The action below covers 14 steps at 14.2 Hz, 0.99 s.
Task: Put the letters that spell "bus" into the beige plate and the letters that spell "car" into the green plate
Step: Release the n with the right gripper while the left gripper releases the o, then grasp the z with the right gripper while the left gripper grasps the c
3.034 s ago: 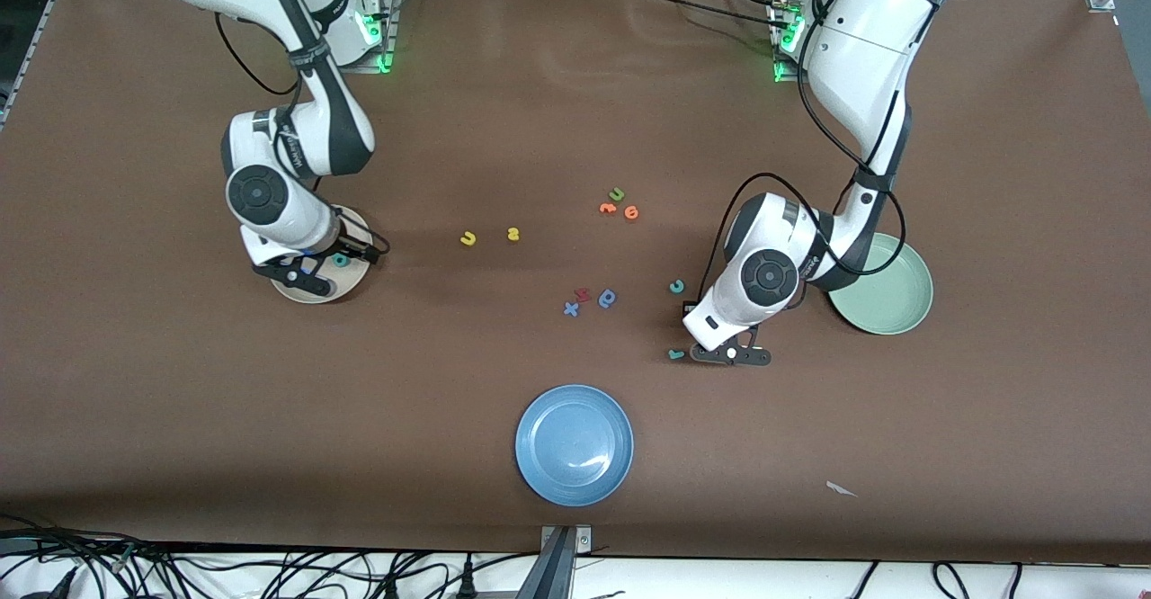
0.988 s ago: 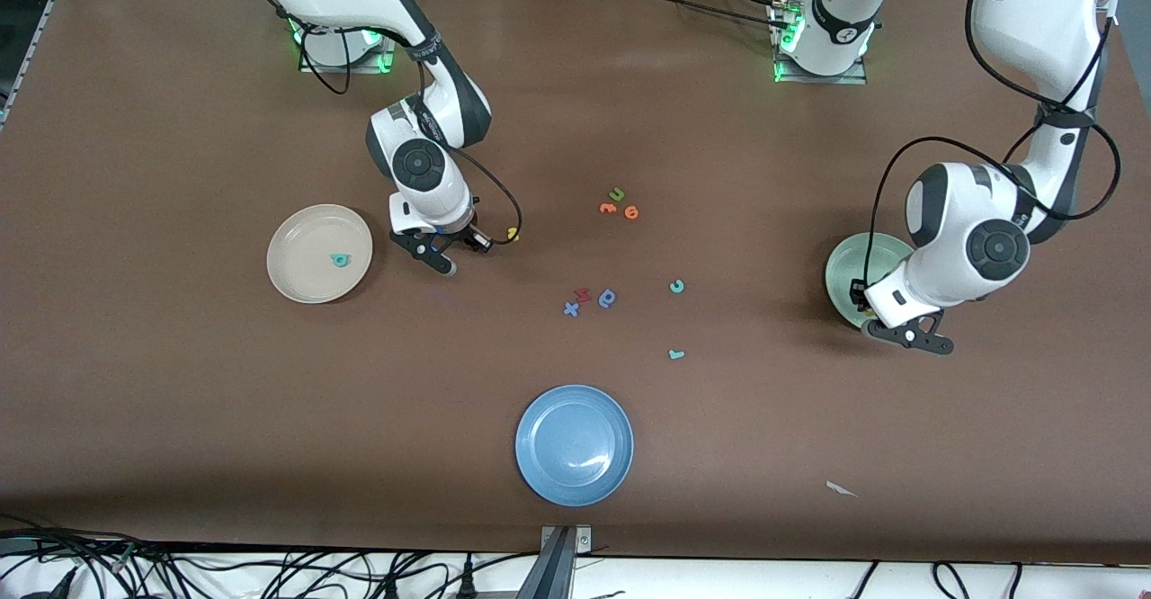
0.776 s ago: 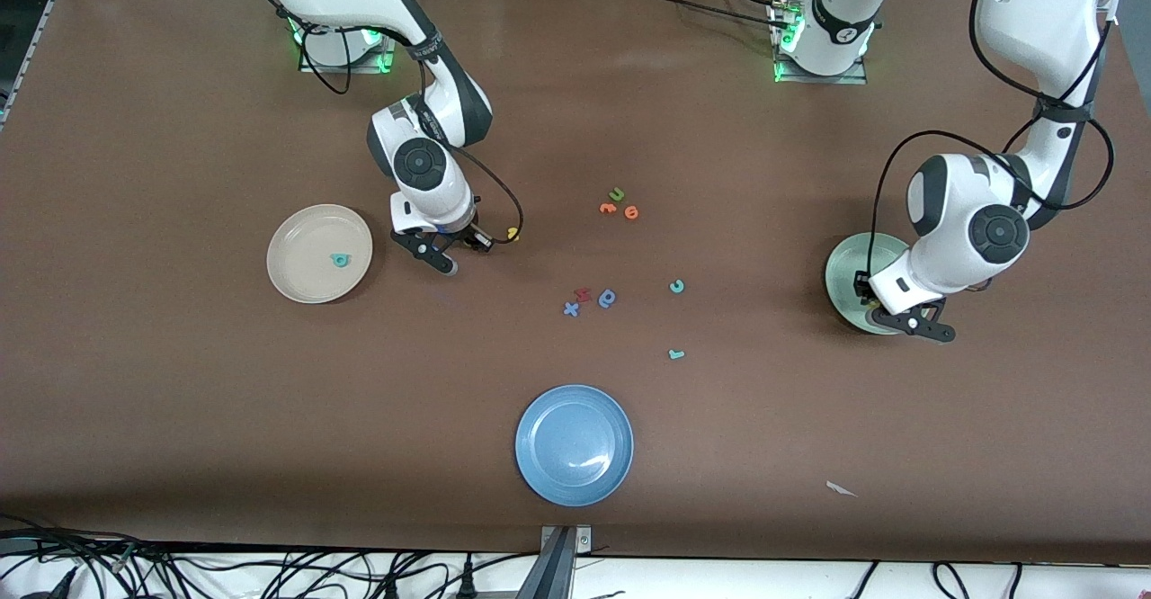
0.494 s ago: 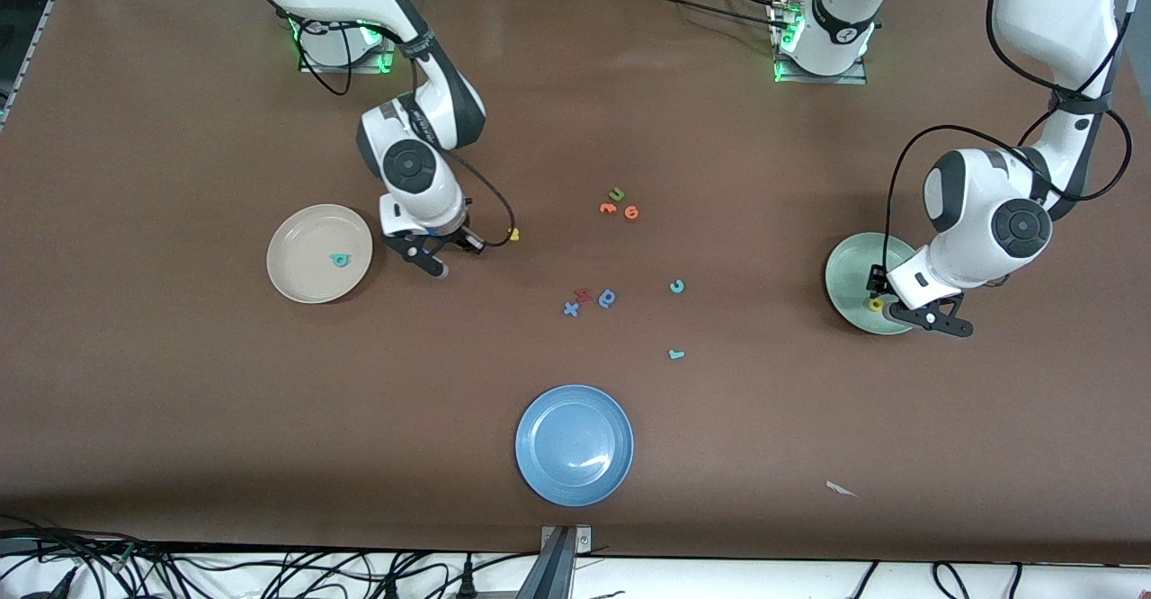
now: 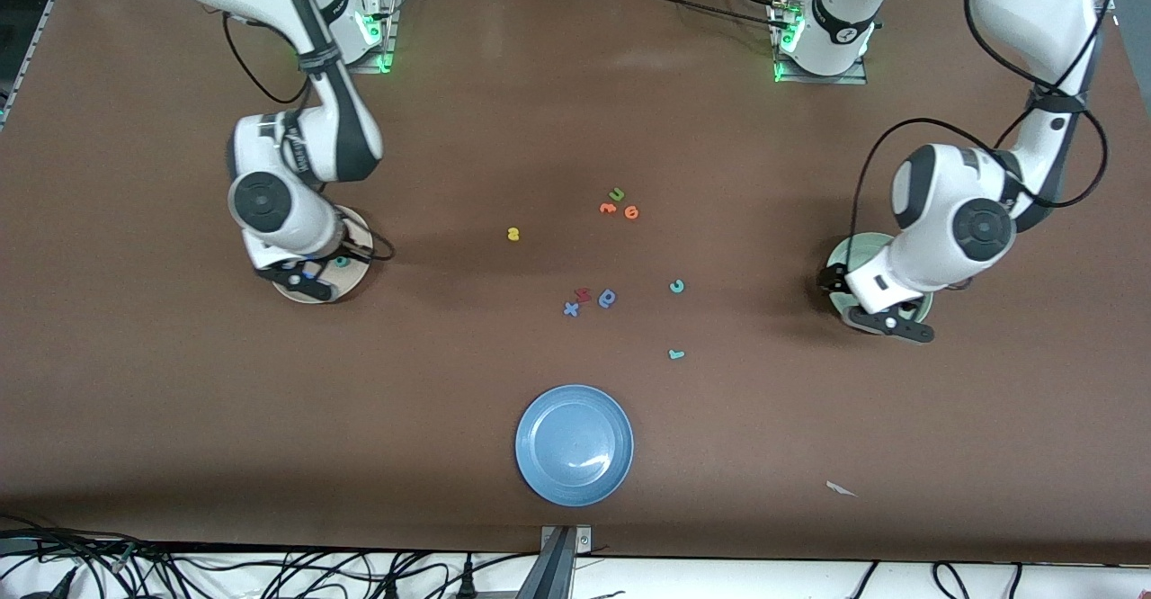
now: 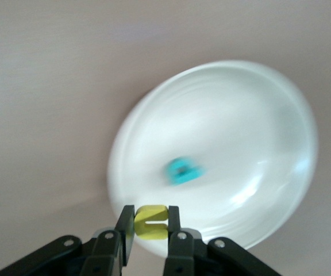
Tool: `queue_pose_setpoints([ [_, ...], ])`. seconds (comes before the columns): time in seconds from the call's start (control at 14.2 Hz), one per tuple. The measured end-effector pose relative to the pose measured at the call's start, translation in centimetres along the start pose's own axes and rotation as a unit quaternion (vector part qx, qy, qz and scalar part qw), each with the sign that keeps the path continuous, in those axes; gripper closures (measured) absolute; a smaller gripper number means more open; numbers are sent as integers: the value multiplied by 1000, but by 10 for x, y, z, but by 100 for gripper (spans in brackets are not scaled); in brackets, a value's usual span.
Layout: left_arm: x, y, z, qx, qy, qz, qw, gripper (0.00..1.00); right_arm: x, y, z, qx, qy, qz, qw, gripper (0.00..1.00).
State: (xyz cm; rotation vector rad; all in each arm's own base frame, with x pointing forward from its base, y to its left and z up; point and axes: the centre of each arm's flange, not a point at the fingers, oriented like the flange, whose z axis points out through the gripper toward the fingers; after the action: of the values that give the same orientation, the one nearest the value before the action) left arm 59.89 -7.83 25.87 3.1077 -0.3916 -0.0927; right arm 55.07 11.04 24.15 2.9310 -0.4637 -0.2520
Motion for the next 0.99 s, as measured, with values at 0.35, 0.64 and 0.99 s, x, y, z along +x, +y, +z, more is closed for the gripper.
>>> queue_pose_setpoints([
  [0.35,7,114,14,1,-10,-60,998,0,-6,41,46,-26,-44,-20,998,73],
  [0.64,24,183,30,0,-8,-124,992,0,-10,43,49,-28,-50,-22,998,40],
  [0.99,45,234,56,-5,-7,-174,985,2,-16,1,-18,51,-66,-17,996,2],
])
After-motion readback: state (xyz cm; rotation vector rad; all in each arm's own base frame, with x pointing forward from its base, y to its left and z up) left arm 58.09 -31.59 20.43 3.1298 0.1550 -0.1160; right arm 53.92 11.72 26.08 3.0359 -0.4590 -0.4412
